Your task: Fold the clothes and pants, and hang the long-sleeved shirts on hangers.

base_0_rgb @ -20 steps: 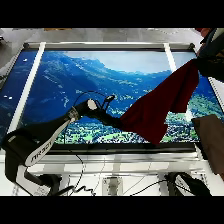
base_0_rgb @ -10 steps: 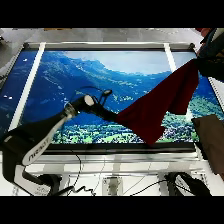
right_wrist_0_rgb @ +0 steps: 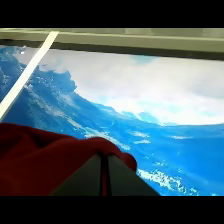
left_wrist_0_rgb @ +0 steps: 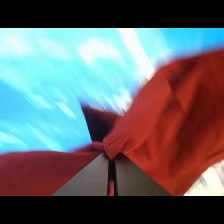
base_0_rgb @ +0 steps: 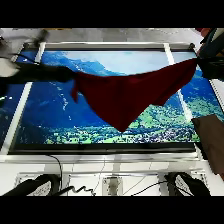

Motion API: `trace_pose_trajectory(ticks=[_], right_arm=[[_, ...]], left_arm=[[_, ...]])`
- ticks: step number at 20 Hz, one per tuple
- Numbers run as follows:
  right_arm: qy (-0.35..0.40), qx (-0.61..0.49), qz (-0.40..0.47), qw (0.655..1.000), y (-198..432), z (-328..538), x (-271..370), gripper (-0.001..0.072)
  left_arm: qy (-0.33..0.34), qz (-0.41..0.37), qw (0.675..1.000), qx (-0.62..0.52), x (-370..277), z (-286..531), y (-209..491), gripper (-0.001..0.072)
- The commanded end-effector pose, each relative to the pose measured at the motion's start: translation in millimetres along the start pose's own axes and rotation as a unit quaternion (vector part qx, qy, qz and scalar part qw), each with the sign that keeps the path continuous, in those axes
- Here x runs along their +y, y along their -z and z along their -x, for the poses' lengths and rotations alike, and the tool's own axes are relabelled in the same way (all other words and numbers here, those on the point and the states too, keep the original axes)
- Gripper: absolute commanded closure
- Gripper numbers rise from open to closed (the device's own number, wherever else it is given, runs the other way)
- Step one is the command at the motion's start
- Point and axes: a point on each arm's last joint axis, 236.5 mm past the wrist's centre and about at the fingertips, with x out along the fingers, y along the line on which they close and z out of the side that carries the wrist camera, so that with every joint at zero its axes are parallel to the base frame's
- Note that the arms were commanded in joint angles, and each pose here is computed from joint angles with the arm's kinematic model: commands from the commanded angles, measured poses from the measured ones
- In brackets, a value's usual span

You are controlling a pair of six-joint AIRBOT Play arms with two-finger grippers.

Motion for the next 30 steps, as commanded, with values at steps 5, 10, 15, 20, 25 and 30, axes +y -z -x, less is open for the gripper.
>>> trace_pose_trajectory(ticks=[5, 10, 15, 20, 25, 30], right_arm=[[-0.004, -0.062, 0.053, 0.997, -30, 52, 38, 0.0703], [0.000, -0.099, 0.082, 0.992, -42, 90, 64, 0.0703], [-0.006, -0.025, 0.068, 0.997, -2, 64, 49, 0.0703], [-0.012, 0.089, -0.001, 0.996, 82, 2, 9, 0.0703], [-0.003, 0.186, -0.096, 0.978, 186, -62, -32, 0.0703], [0.068, 0.174, -0.133, 0.973, 220, -109, -90, 0.0703]], left_arm=[[-0.199, -0.133, 0.940, -0.242, -15, 205, -87, 0.0693], [-0.260, -0.176, 0.915, -0.255, -25, 250, -81, 0.0693], [-0.266, -0.158, 0.929, -0.205, 17, 208, -78, 0.0693], [-0.173, -0.054, 0.981, -0.073, 89, 54, -38, 0.0693], [-0.120, -0.003, 0.992, 0.044, 134, -97, 40, 0.0693], [-0.141, -0.031, 0.989, -0.010, 144, -158, 32, 0.0693]])
